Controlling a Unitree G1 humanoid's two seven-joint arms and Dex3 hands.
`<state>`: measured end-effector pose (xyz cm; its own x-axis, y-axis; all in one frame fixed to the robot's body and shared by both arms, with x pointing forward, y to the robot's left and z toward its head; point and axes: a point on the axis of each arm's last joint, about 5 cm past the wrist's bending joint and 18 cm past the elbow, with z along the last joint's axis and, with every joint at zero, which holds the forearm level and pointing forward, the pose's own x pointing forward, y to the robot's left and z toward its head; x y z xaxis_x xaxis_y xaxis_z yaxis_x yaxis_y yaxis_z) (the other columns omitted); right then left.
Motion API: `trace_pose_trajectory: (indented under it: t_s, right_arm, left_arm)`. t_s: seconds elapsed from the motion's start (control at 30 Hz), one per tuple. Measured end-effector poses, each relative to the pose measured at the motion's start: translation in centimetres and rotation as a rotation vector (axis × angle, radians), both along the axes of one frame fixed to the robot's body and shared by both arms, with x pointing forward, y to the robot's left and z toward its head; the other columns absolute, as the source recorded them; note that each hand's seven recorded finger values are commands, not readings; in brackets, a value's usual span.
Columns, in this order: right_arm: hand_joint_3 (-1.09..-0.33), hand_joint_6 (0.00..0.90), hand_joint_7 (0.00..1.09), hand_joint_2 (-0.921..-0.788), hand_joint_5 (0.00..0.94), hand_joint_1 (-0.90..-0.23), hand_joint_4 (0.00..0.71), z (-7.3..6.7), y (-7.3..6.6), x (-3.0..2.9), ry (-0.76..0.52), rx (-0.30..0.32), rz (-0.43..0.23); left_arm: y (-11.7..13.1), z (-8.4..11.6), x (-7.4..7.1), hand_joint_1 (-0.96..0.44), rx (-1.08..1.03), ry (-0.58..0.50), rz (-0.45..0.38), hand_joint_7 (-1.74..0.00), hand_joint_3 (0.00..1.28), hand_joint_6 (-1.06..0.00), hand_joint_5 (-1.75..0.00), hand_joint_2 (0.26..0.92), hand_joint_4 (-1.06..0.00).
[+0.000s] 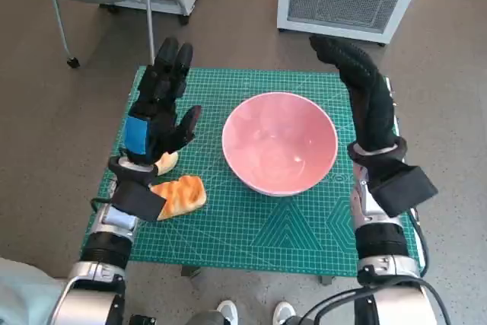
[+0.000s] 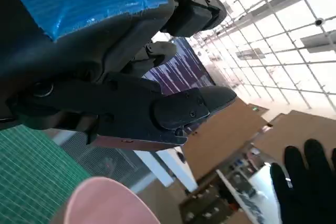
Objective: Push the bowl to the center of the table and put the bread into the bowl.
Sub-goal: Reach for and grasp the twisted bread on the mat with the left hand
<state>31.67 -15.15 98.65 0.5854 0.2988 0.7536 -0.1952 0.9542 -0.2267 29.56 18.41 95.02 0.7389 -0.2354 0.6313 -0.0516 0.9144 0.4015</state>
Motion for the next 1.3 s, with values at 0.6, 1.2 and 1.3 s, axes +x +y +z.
trace_pose_trajectory:
  t_s: [0.6, 1.2, 1.3]
  right_arm:
    - [-0.807, -0.001, 0.63, -0.921, 0.001, -0.664, 0.252, -0.1, 0.0, -0.27, -0.008, 0.0, -0.016]
    - [-0.818, -0.001, 0.63, -0.921, 0.0, -0.647, 0.24, 0.2, 0.4, -0.51, -0.018, 0.017, -0.007]
    - [-0.82, -0.001, 0.63, -0.921, 0.0, -0.647, 0.24, 0.2, 0.4, -0.52, -0.019, 0.019, -0.007]
  left_arm:
    - [0.6, 0.5, -0.2, -0.51, 0.021, -0.025, -0.013, 0.0, 0.48, -0.2, 0.0, 0.921, -0.15]
    - [6.1, 0.7, -5.3, -0.56, 0.388, 0.074, 0.118, 0.0, 0.35, -0.17, 0.0, 0.921, -0.1]
    - [6.7, 1.2, -6.3, -0.57, 0.469, 0.148, 0.135, -0.01, 0.29, -0.18, 0.0, 0.921, -0.09]
